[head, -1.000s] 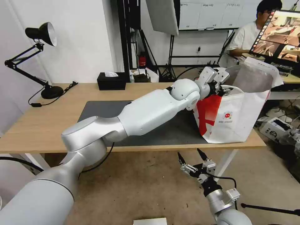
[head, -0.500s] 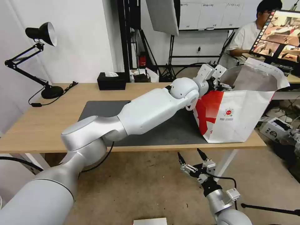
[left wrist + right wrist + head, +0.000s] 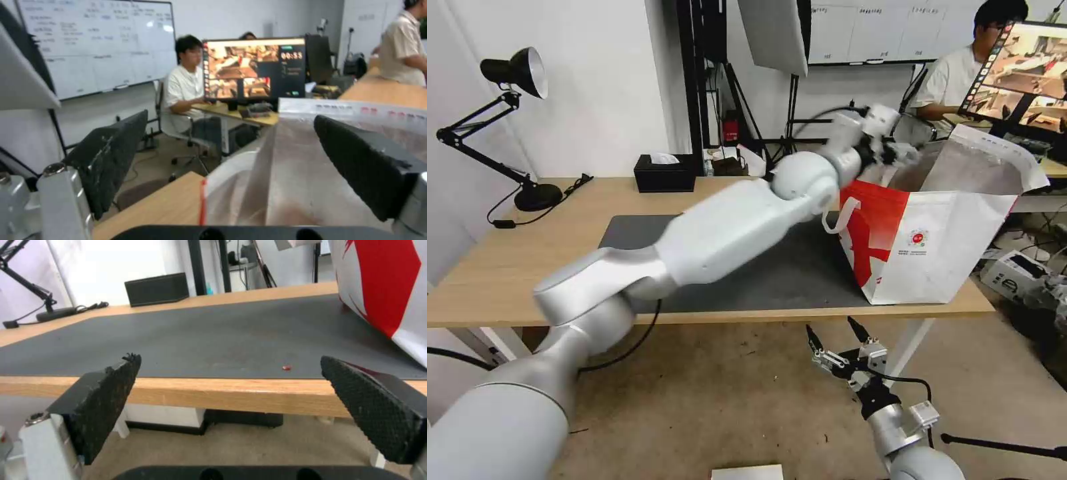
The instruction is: Pick up the trash from the table and place it into the takeout bag.
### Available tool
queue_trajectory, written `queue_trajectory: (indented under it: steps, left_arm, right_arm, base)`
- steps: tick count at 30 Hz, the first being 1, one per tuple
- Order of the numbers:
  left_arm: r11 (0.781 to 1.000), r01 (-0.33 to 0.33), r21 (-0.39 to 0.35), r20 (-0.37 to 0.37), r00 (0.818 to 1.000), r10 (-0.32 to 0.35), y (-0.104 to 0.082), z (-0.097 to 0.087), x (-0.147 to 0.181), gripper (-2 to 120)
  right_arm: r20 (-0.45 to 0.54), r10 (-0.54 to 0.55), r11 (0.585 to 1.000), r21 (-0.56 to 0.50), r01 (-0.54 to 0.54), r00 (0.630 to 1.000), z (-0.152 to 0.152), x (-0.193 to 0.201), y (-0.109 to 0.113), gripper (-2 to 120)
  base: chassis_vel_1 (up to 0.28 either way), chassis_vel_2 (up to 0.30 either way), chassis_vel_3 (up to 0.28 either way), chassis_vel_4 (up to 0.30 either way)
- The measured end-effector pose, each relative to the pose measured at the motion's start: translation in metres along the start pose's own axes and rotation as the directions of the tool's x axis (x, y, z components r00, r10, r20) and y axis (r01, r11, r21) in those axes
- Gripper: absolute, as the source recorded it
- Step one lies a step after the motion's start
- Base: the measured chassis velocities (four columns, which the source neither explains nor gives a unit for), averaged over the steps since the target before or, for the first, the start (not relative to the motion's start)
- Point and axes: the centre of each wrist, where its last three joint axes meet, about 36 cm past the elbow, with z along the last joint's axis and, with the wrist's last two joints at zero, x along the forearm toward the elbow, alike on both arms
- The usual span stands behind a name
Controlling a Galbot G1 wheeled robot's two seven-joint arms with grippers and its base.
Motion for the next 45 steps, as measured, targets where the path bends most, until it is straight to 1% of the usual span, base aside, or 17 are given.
queue_trajectory:
  steps: [8,10,15,18,19,22,26,29,30,33,34,38,39,41,42,44,45]
  left_arm:
    - [0.999,0.054,0.004,0.023,0.998,-0.055,0.021,0.021,0.047,100]
    - [0.996,0.088,0.002,0.029,0.996,-0.088,0.032,0.028,0.067,100]
    - [0.989,0.147,0.006,0.04,0.988,-0.147,0.045,0.037,0.093,100]
    - [0.976,0.216,0.017,0.045,0.975,-0.216,0.058,0.049,0.123,100]
    - [0.976,0.216,0.017,0.045,0.975,-0.216,0.058,0.049,0.123,100]
    - [0.959,0.282,0.018,0.043,0.958,-0.283,0.071,0.065,0.159,100]
    - [0.951,0.309,0.019,0.045,0.95,-0.309,0.077,0.074,0.176,100]
    - [0.932,0.362,0.007,0.035,0.931,-0.363,0.085,0.094,0.213,100]
    - [0.932,0.362,0.007,0.035,0.931,-0.363,0.085,0.094,0.213,100]
    - [0.915,0.402,-0.016,0.027,0.915,-0.402,0.089,0.112,0.242,100]
    - [0.915,0.402,-0.016,0.027,0.915,-0.402,0.089,0.112,0.242,100]
    - [0.898,0.438,-0.033,0.026,0.899,-0.437,0.091,0.124,0.266,100]
    - [0.889,0.455,-0.04,0.031,0.89,-0.454,0.091,0.128,0.277,100]
    - [0.858,0.51,-0.061,0.039,0.86,-0.508,0.092,0.139,0.315,100]
    - [0.858,0.51,-0.061,0.039,0.86,-0.508,0.092,0.139,0.315,100]
    - [0.843,0.532,-0.076,0.035,0.846,-0.531,0.09,0.147,0.337,100]
    - [0.828,0.554,-0.093,0.021,0.832,-0.554,0.085,0.159,0.359,100]
  right_arm:
    - [0.0,0.0,1.0,0.0,0.0,1.0,0.0,0.0,0.0,100]
    - [0.0,0.0,1.0,0.0,0.0,1.0,0.0,0.0,0.0,100]
    - [0.0,0.0,1.0,0.0,0.0,1.0,0.0,0.0,0.0,100]
    - [0.0,0.0,1.0,0.0,0.0,1.0,0.0,0.0,0.0,100]
    - [0.0,0.0,1.0,0.0,0.0,1.0,0.0,0.0,0.0,100]
    - [0.0,0.0,1.0,0.0,0.0,1.0,0.0,0.0,0.0,100]
    - [0.0,0.0,1.0,0.0,0.0,1.0,0.0,0.0,0.0,100]
    - [0.0,0.0,1.0,0.0,0.0,1.0,0.0,0.0,0.0,100]
    - [0.0,0.0,1.0,0.0,0.0,1.0,0.0,0.0,0.0,100]
    - [0.0,0.0,1.0,0.0,0.0,1.0,0.0,0.0,0.0,100]
    - [0.0,0.0,1.0,0.0,0.0,1.0,0.0,0.0,0.0,100]
    - [0.0,0.0,1.0,0.0,0.0,1.0,0.0,0.0,0.0,100]
    - [0.0,0.0,1.0,0.0,0.0,1.0,0.0,0.0,0.0,100]
    - [0.0,0.0,1.0,0.0,0.0,1.0,0.0,0.0,0.0,100]
    - [0.0,0.0,1.0,0.0,0.0,1.0,0.0,0.0,0.0,100]
    - [0.0,0.0,1.0,0.0,0.0,1.0,0.0,0.0,0.0,100]
    - [0.0,0.0,1.0,0.0,0.0,1.0,0.0,0.0,0.0,100]
  base:
    - [0.0,0.0,0.0,0.0]
    - [0.0,0.0,0.0,0.0]
    - [0.0,0.0,0.0,0.0]
    - [0.0,0.0,0.0,0.0]
    - [0.0,0.0,0.0,0.0]
    - [0.0,0.0,0.0,0.0]
    - [0.0,0.0,0.0,0.0]
    - [0.0,0.0,0.0,0.0]
    - [0.0,0.0,0.0,0.0]
    - [0.0,0.0,0.0,0.0]
    - [0.0,0.0,0.0,0.0]
    - [0.0,0.0,0.0,0.0]
    - [0.0,0.0,0.0,0.0]
    - [0.0,0.0,0.0,0.0]
    - [0.0,0.0,0.0,0.0]
    - [0.0,0.0,0.0,0.0]
    - [0.0,0.0,0.0,0.0]
